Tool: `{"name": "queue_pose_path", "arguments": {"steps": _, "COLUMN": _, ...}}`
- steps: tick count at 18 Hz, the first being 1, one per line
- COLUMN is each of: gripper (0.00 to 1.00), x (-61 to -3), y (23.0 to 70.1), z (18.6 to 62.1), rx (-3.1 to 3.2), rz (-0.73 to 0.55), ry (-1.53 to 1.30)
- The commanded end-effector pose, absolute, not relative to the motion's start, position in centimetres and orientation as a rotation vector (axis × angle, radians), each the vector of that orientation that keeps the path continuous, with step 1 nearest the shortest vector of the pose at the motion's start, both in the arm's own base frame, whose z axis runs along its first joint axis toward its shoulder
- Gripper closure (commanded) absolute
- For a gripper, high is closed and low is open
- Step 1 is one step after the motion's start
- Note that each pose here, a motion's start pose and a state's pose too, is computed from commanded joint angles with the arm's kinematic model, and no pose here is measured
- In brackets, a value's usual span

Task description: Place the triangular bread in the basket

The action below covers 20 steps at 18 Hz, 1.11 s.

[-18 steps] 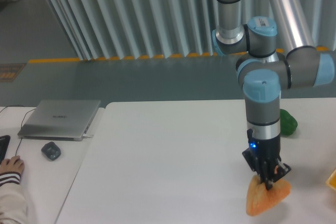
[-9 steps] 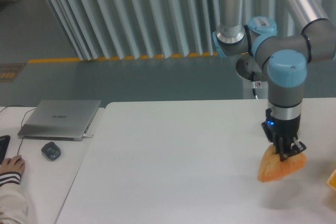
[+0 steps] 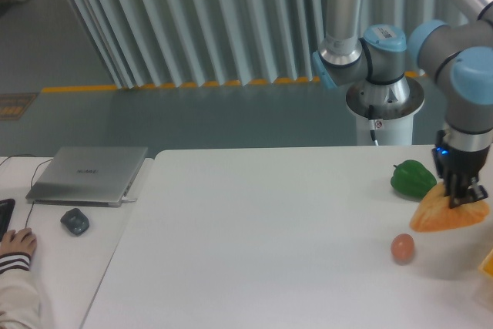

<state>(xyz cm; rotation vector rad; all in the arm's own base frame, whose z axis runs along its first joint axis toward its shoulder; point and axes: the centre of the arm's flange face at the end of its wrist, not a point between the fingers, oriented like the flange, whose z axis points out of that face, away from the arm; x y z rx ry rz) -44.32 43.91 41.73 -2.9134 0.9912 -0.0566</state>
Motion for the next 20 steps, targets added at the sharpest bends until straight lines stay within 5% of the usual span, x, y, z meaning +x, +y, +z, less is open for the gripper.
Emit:
{"name": "queue_pose_path", "arguments": {"steps": 12, "gripper": 0.77, "x": -53.1, "y": 36.4, "z": 42.0, "rx": -2.922, "rz": 0.244, "ry": 0.796}}
{"name": "queue_pose_path", "arguments": {"steps": 20, "gripper": 0.76, "x": -55.0, "y": 32.6, "z": 41.4, "rx": -2.847, "rz": 0.252, "ry": 1.131}}
